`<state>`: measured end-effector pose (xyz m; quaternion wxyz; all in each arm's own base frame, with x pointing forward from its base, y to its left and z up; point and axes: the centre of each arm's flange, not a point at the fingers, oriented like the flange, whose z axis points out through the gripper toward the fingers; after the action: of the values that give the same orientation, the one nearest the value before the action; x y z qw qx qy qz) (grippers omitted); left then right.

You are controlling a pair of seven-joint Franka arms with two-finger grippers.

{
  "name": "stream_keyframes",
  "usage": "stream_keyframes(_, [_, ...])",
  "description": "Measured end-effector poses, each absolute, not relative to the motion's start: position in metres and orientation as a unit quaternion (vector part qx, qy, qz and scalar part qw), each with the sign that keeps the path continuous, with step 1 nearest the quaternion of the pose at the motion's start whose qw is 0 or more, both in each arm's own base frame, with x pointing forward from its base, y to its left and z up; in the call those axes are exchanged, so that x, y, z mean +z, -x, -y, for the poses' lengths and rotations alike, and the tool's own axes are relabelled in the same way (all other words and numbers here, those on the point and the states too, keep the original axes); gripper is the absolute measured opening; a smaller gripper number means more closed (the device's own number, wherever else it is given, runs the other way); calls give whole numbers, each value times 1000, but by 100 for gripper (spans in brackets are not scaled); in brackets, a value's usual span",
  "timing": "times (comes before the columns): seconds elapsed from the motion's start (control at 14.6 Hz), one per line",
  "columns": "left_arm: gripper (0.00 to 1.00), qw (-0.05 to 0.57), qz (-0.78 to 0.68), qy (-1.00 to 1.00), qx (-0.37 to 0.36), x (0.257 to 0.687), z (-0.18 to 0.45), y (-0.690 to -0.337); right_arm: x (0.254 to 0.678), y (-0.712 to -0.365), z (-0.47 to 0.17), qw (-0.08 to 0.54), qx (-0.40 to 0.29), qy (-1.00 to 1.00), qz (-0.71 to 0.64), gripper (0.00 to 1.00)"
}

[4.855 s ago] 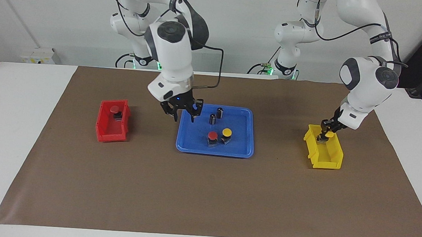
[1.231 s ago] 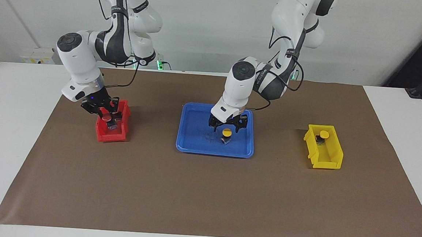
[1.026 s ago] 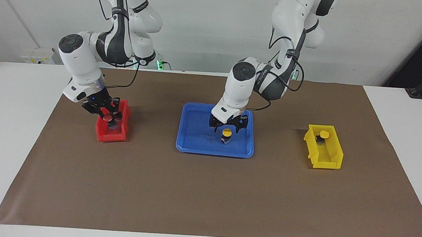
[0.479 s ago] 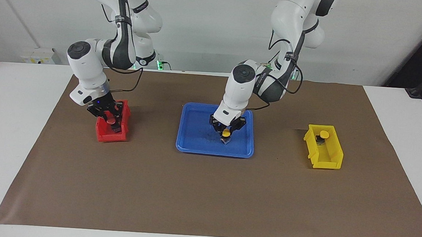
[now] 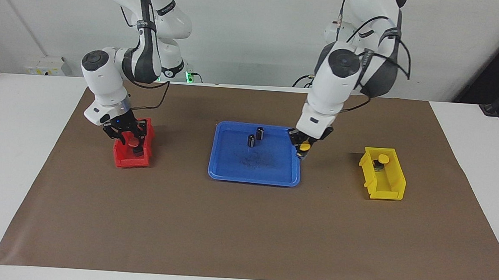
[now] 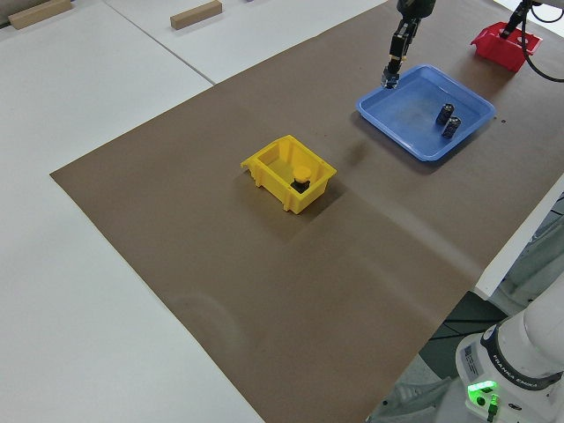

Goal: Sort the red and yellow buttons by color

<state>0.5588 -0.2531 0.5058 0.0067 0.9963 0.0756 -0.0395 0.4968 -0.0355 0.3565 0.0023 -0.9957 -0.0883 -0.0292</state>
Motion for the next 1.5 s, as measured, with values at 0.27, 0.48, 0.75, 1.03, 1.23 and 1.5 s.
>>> stream_keyframes(0.27, [41,15,-34,-998,-56,508,90,-596,430,-527,33,8,-8,996,91,71])
stream_keyframes(0.48, [41,22,-36,-998,-51,493,39,-602,505,-540,28,11,2,998,64,99])
stream_keyframes(0.75, [41,24,-47,-998,-28,450,28,-602,583,-534,27,12,25,1000,7,100])
stream_keyframes(1.03, [41,25,-48,-998,-11,427,14,-600,622,-525,42,10,33,999,-34,100])
stream_keyframes(1.23, [41,25,-49,-998,5,411,8,-599,619,-525,72,8,34,997,-62,100])
stream_keyframes(1.5, [41,25,-50,-998,16,367,9,-590,607,-531,76,0,46,997,-63,100])
